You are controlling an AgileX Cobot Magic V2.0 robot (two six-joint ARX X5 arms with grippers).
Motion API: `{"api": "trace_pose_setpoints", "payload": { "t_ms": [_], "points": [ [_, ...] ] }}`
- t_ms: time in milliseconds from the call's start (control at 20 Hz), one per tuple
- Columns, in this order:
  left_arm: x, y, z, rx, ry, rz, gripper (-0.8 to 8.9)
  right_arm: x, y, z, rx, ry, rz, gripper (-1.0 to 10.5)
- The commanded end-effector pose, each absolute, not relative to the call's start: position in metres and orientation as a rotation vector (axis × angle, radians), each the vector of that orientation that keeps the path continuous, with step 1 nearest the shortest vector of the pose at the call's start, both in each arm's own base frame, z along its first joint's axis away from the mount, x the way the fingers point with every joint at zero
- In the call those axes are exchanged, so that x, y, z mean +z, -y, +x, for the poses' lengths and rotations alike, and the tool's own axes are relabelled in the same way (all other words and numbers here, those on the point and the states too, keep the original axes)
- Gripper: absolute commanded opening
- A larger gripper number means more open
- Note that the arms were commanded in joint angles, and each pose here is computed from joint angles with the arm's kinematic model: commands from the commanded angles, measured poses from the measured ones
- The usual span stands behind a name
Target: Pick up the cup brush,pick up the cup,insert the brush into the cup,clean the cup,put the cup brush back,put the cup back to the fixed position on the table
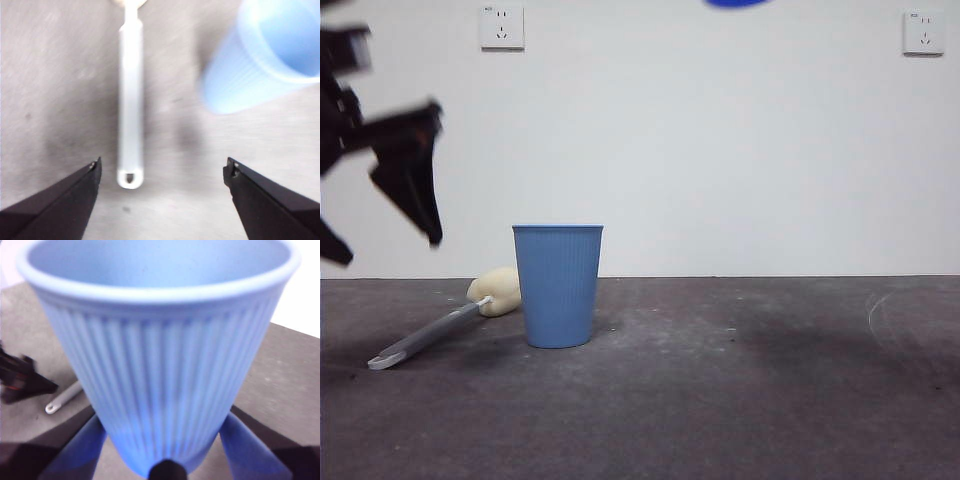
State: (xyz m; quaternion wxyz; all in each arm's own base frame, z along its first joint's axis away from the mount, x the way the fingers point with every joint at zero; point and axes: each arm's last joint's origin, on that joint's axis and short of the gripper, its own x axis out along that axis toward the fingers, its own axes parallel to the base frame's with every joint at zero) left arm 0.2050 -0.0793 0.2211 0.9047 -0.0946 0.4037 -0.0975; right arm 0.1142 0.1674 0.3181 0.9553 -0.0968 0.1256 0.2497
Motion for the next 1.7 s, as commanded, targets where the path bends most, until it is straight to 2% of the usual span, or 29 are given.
{"api": "trace_pose_setpoints", "payload": {
  "t_ms": [50,450,850,1050,1300,1700],
  "points": [
    [0.239,0.075,0.189,-0.276,-0.785,-0.216,4.11,0.286,-0.169,0.123,0.476,-0.230,-0.174,-0.2],
    [0.269,0.055,0.131,-0.376,-0.730,-0.233,4.09,0.199,-0.160,0.179,0.449,-0.290,-0.117,-0.2],
    [0.270,0.049,0.117,-0.388,-0.735,-0.189,4.09,0.136,-0.153,0.235,0.436,-0.329,-0.075,-0.2],
    [0.270,0.050,0.117,-0.394,-0.732,-0.171,4.09,0.123,-0.151,0.252,0.451,-0.341,-0.061,-0.2],
    [0.270,0.050,0.117,-0.394,-0.732,-0.170,4.09,0.119,-0.163,0.274,0.476,-0.338,-0.075,-0.2],
    [0.270,0.050,0.118,-0.392,-0.733,-0.163,4.09,0.103,-0.165,0.277,0.476,-0.415,-0.107,-0.2]
  ]
}}
